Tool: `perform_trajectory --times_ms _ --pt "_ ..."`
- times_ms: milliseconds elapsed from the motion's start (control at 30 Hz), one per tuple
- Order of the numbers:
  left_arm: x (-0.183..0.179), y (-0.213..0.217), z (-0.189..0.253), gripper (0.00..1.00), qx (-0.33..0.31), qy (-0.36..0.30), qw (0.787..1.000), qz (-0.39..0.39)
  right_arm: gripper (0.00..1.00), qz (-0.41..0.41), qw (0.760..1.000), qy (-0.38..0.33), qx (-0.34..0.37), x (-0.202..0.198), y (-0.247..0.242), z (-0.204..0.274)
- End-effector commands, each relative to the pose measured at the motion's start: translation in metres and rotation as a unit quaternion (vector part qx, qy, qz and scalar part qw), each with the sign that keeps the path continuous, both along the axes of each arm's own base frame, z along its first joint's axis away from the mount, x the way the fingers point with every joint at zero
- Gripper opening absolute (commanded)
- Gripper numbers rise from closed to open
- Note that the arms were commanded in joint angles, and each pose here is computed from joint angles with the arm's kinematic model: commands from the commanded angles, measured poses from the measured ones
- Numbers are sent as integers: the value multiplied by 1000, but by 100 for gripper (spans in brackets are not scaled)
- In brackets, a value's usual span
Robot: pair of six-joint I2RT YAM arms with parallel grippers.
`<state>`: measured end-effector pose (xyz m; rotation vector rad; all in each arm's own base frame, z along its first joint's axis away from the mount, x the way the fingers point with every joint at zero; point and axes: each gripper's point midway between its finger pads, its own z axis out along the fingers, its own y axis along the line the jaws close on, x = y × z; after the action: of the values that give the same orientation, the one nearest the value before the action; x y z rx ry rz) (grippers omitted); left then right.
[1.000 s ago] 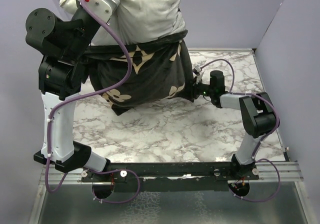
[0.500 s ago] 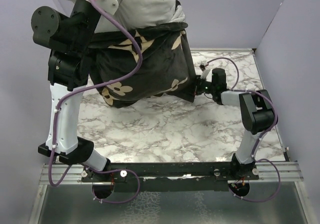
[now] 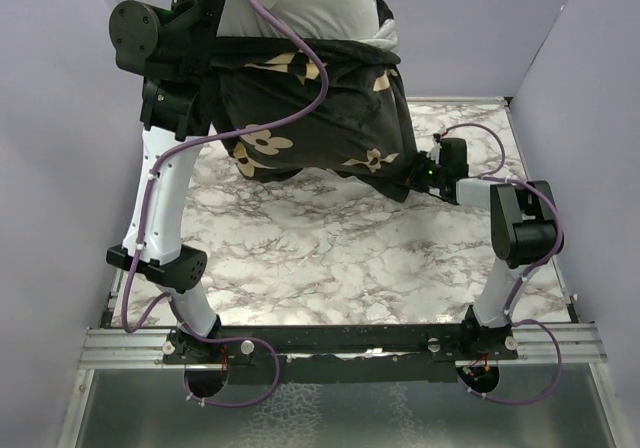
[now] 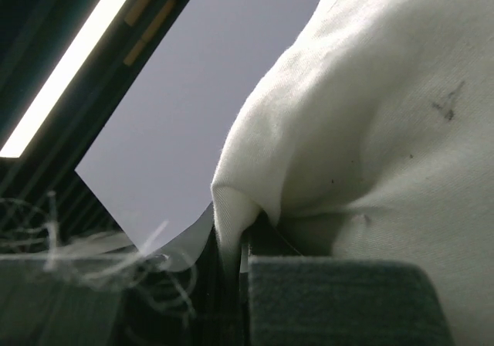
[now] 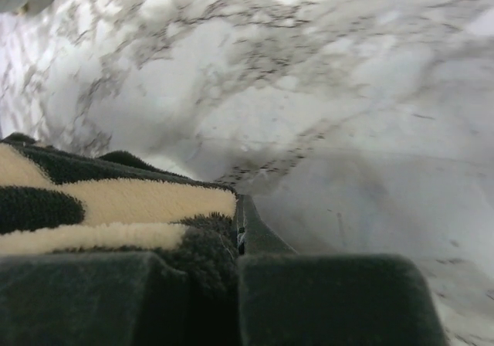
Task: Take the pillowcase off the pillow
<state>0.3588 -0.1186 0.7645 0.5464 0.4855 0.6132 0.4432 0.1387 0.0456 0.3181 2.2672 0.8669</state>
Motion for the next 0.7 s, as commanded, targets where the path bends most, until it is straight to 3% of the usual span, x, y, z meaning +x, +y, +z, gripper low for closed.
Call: perform_trajectory --times_ms 0,167,433,500,567,667 --pt "-219 105 99 0 -147 -341 924 88 1 -139 977 124 -107 -29 -71 -57" --pt "-237 110 101 0 -146 -367 912 108 1 -257 945 168 -112 -51 -126 -67" --pt "-236 110 101 0 -137 -367 912 126 1 -401 889 191 -107 -81 -204 -59" --pt "-230 109 100 0 -135 -357 916 126 1 -404 890 181 -108 -74 -208 -48" --pt "-209 104 97 0 -129 -319 931 121 4 -367 913 150 -93 -57 -199 -34" --pt "-155 82 77 0 -100 -182 976 58 25 -309 942 101 -80 -33 -180 -8"
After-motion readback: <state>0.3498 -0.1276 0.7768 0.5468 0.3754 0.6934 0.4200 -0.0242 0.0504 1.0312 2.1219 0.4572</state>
